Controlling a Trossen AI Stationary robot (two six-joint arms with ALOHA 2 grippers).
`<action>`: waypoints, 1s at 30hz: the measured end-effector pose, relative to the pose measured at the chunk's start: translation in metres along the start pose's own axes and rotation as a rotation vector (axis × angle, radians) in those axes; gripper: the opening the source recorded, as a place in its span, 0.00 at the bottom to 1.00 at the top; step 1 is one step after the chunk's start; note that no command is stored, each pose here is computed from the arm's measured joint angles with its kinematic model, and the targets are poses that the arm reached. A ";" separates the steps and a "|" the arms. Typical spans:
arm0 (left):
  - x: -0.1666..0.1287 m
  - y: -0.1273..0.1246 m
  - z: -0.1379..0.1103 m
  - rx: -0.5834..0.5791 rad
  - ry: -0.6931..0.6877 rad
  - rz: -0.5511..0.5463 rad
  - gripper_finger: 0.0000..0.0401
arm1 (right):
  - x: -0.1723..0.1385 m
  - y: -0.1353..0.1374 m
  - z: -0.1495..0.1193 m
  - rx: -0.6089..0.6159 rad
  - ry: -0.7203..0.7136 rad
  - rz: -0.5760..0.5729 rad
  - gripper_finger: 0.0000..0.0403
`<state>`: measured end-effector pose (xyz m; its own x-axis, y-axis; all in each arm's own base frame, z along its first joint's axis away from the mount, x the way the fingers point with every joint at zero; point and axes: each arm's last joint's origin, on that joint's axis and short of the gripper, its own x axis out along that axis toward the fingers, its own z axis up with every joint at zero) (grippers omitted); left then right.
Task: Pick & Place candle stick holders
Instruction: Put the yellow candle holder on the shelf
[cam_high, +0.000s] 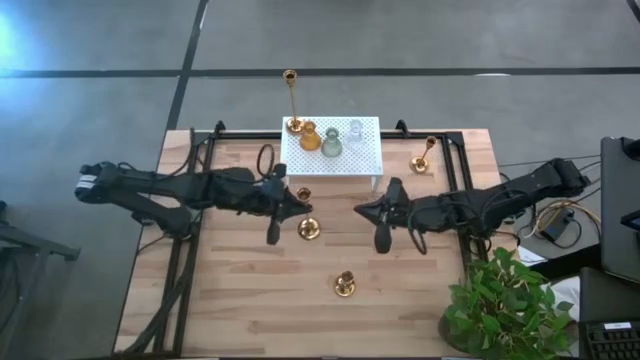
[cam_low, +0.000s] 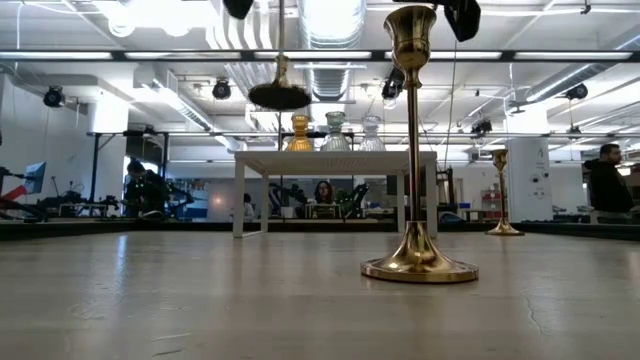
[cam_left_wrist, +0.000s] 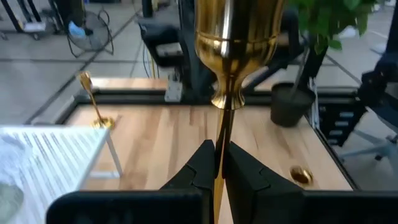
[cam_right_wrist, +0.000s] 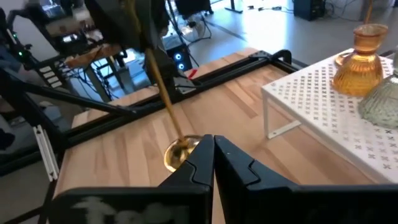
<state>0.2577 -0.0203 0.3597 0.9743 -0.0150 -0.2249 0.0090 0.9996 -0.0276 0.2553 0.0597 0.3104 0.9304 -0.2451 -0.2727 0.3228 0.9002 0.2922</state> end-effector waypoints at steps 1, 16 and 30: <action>0.002 0.001 0.004 0.006 -0.011 0.004 0.05 | 0.002 0.002 0.001 -0.002 0.004 0.001 0.02; 0.031 0.014 0.018 -0.005 -0.050 -0.056 0.05 | 0.023 0.028 0.027 -0.014 -0.034 0.009 0.13; 0.032 0.018 0.026 -0.086 -0.135 -0.121 0.05 | 0.038 0.034 0.028 -0.040 -0.028 -0.007 0.37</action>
<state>0.2945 -0.0017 0.3777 0.9887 -0.1257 -0.0819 0.1143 0.9848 -0.1306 0.3061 0.0707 0.3351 0.9330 -0.2606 -0.2481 0.3222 0.9120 0.2537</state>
